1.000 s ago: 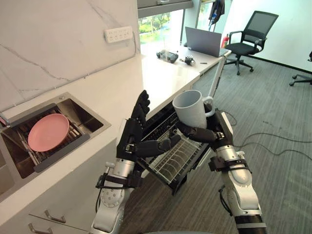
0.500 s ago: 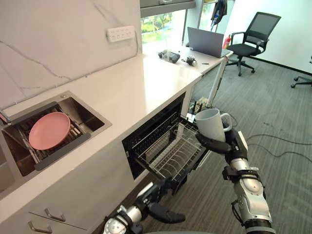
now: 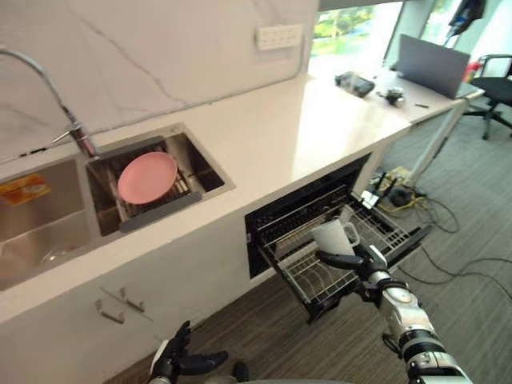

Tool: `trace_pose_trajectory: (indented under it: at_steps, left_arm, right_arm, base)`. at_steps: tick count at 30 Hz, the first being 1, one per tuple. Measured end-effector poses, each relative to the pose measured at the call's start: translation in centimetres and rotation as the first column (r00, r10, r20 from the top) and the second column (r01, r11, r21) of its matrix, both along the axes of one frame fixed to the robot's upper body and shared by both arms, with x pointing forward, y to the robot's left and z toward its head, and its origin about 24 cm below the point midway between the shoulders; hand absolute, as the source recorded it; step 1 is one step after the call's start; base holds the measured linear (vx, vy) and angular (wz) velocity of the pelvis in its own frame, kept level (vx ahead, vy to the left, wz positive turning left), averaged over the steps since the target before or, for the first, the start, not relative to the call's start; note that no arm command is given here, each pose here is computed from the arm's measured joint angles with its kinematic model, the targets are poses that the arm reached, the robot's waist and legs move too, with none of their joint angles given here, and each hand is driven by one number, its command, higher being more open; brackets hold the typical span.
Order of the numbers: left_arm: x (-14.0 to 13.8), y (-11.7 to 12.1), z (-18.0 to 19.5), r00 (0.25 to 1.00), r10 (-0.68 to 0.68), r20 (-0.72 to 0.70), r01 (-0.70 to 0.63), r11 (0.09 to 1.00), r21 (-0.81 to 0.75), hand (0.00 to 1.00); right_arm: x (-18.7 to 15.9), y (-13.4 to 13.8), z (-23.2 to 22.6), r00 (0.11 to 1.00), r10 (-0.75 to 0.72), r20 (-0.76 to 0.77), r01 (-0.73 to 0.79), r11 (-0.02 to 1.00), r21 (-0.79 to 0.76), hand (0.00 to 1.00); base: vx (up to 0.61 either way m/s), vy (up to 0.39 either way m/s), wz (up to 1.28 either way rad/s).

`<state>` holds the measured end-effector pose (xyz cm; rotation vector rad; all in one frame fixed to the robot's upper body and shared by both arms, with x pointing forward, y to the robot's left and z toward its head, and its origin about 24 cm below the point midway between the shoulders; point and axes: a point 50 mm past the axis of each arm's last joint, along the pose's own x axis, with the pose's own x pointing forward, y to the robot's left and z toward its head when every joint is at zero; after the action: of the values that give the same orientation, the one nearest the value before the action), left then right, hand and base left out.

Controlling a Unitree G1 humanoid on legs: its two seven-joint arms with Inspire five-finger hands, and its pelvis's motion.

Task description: Walk over to the sink, pick up the cup, carry it to the dishwasher, place the cup inside the dishwasher, then close the dishwasher door

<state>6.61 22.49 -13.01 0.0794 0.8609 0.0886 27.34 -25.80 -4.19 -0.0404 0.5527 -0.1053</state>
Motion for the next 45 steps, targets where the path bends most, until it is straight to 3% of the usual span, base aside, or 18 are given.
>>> trace_pose_trajectory:
  at_steps: [7, 11, 23, 24, 39, 45]
  left_arm:
    - [2.6, -1.0, 0.6, 0.994, -0.013, 0.111, 0.017, 0.999, -0.029, 1.0]
    - [4.3, -1.2, 1.0, 0.988, -0.011, 0.154, 0.019, 0.998, -0.053, 1.0]
    - [6.2, -1.3, 1.6, 0.984, 0.002, 0.18, 0.012, 0.997, -0.078, 1.0]
    - [6.3, -1.3, 1.6, 0.984, 0.002, 0.18, 0.013, 0.997, -0.078, 1.0]
    - [7.0, -1.4, 1.8, 0.984, -0.025, 0.177, 0.038, 0.997, -0.072, 1.0]
    - [6.7, -0.9, 1.7, 0.986, -0.031, 0.162, 0.041, 0.998, -0.057, 1.0]
  right_arm:
    - [4.1, -2.3, 3.8, 0.999, -0.03, 0.018, 0.031, 0.999, -0.029, 0.0]
    - [5.3, -2.5, 5.4, 0.996, -0.08, 0.036, 0.079, 0.996, 0.033, 0.0]
    - [4.7, -3.0, 4.8, 0.989, -0.139, -0.041, 0.143, 0.981, 0.128, 0.0]
    - [4.7, -3.1, 4.9, 0.989, -0.147, -0.036, 0.15, 0.979, 0.136, 1.0]
    - [5.1, -2.8, 5.5, 0.988, -0.156, 0.008, 0.152, 0.972, 0.177, 1.0]
    - [4.8, -2.3, 4.9, 0.998, -0.066, -0.005, 0.066, 0.984, 0.165, 1.0]
  base:
    - [0.0, 0.03, 0.36]
    - [0.0, 0.009, 0.22]
    - [0.0, 0.011, 0.04]
    - [-0.03, -0.018, -0.03]
    - [-0.03, -0.026, -0.08]
    - [-0.04, -0.015, -0.05]
